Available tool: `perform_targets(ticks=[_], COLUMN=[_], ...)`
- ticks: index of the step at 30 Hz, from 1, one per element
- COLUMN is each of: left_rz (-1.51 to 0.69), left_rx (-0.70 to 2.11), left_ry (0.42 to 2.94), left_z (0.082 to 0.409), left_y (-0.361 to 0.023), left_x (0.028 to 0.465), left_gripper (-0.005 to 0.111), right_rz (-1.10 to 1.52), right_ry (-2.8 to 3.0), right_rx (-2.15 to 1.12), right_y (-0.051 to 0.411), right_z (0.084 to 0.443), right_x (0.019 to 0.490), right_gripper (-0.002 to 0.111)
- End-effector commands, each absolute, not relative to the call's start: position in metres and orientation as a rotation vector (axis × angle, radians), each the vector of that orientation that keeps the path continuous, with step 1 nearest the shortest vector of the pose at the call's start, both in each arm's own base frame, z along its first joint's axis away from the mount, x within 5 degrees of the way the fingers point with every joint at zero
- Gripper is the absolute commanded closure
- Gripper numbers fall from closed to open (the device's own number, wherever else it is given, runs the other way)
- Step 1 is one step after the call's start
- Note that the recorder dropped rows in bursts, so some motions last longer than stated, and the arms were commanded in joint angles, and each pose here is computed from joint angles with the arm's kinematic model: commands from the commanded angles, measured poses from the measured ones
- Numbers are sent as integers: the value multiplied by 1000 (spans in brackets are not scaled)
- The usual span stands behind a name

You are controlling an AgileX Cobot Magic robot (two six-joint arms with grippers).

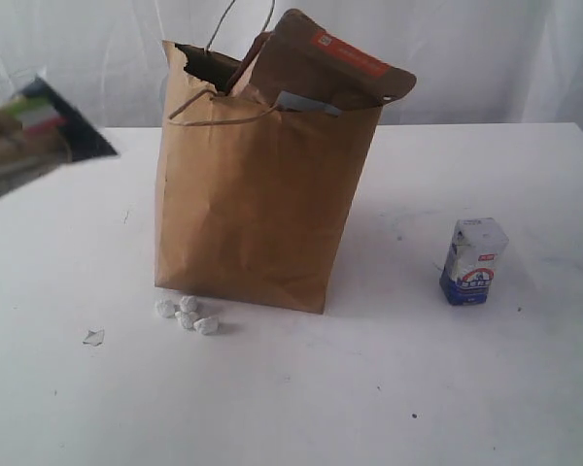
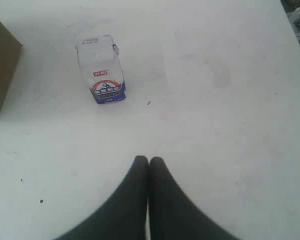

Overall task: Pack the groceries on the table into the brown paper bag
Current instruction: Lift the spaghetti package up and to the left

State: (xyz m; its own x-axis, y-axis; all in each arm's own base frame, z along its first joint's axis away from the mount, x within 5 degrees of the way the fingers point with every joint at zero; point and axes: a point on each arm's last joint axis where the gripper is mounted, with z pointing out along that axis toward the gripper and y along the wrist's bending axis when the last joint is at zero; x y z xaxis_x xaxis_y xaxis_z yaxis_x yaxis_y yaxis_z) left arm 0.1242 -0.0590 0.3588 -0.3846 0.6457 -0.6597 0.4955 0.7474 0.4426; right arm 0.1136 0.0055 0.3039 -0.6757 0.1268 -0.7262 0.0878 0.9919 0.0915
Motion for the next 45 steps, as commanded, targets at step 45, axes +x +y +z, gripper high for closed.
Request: perform_targets(ticks=[45], left_rz=[-247], left_rx=[-245], left_ry=[1449], left_z=[446], left_y=[-118], left_x=[236], left_gripper=[107], right_rz=[85], right_ry=[2365], right_rx=[172], right_y=[7], right_z=[300], right_x=[110], right_gripper=[108])
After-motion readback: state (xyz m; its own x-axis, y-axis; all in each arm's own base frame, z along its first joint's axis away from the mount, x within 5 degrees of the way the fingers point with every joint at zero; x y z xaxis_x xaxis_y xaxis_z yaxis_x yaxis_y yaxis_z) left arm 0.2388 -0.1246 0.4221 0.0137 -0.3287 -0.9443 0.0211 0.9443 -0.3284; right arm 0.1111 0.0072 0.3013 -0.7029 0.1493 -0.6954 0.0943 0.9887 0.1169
